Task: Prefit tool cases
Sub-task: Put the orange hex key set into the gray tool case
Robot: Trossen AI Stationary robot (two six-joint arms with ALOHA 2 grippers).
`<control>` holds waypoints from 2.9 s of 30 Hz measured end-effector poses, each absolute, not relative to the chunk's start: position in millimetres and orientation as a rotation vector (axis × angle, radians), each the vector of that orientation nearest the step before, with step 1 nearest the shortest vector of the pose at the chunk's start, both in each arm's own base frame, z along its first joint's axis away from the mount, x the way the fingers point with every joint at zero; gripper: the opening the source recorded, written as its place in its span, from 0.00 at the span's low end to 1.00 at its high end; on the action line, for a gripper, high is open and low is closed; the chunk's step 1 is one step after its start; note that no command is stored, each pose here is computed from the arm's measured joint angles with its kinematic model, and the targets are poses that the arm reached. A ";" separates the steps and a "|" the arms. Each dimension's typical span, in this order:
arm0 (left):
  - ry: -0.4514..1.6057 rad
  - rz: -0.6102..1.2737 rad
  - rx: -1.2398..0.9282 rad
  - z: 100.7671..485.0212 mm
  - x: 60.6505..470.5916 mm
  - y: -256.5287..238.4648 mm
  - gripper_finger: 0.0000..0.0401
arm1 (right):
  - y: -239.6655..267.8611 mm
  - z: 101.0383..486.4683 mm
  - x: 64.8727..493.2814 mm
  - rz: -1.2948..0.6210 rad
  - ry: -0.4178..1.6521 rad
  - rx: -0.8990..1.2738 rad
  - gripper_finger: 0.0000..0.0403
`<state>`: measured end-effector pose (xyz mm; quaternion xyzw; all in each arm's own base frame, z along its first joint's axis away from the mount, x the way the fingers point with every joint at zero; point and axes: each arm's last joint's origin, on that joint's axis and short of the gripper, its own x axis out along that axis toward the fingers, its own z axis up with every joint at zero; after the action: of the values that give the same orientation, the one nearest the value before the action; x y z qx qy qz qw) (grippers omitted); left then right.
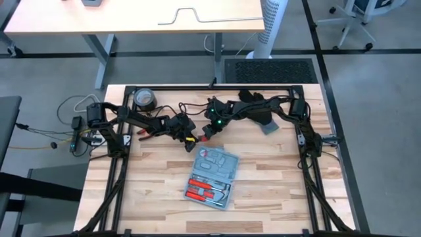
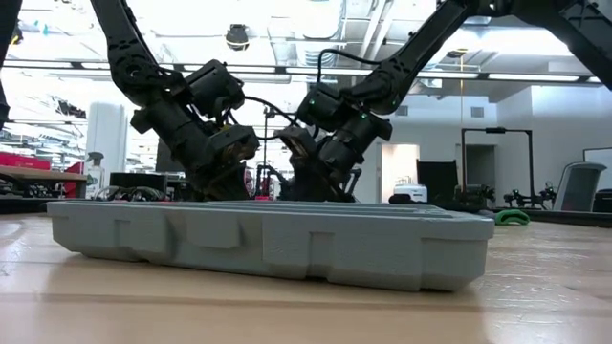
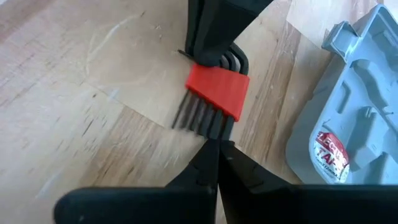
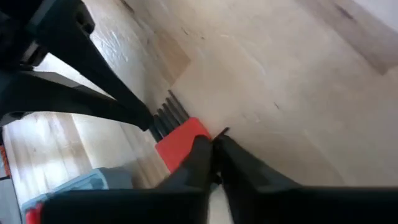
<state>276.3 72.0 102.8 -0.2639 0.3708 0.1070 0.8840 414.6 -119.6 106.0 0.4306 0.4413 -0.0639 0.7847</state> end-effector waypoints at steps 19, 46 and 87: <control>0.764 0.196 -0.562 107.3 272.8 78.4 0.00 | -119.3 132.2 413.5 -0.071 0.886 0.891 0.01; 0.815 0.190 -0.505 134.2 255.3 74.4 0.00 | -106.7 186.0 397.9 -0.068 0.876 0.696 0.00; 0.711 0.170 -0.328 143.8 271.4 43.7 0.00 | 32.2 151.5 347.1 -0.438 0.810 0.274 0.00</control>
<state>271.4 43.7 143.8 -0.1595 0.3462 0.0827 0.9208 347.1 32.2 151.5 0.1320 0.3895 -0.2109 0.8868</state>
